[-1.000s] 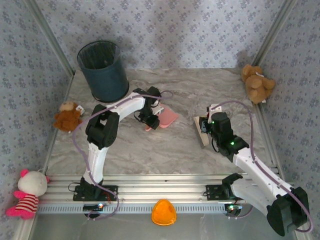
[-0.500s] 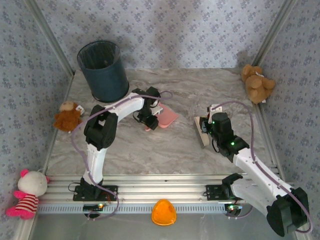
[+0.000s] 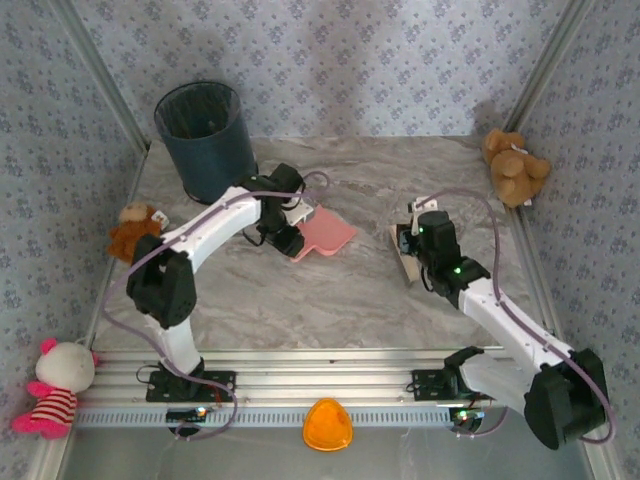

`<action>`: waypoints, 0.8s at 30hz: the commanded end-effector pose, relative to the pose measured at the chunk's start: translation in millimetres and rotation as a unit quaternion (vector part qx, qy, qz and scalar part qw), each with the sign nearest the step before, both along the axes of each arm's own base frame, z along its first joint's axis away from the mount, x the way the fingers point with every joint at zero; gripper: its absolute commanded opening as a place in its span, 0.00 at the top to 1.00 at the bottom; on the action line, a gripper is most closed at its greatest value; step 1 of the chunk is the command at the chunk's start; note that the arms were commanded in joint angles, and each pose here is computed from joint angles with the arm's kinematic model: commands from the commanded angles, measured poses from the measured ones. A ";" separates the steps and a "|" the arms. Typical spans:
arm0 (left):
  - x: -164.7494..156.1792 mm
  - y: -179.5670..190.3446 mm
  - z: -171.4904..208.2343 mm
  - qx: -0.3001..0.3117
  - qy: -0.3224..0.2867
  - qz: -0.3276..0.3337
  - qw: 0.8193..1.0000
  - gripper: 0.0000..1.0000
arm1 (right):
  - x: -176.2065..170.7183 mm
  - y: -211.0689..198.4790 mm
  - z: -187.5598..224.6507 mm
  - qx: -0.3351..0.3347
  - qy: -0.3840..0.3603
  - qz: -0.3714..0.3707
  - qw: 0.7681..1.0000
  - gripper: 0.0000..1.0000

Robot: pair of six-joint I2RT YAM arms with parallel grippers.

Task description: Sweep away the paper scraps from the table

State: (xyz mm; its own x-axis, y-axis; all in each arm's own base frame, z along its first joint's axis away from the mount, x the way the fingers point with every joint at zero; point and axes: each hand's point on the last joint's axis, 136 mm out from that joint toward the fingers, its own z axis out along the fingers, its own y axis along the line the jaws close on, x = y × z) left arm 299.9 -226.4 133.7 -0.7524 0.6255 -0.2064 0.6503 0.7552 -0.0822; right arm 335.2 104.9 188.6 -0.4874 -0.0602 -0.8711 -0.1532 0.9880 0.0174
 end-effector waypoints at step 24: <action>-8.2 78.3 50.0 -0.105 -0.126 0.151 0.975 0.56 | 107.4 75.5 38.0 -0.166 -0.144 0.083 0.972 1.00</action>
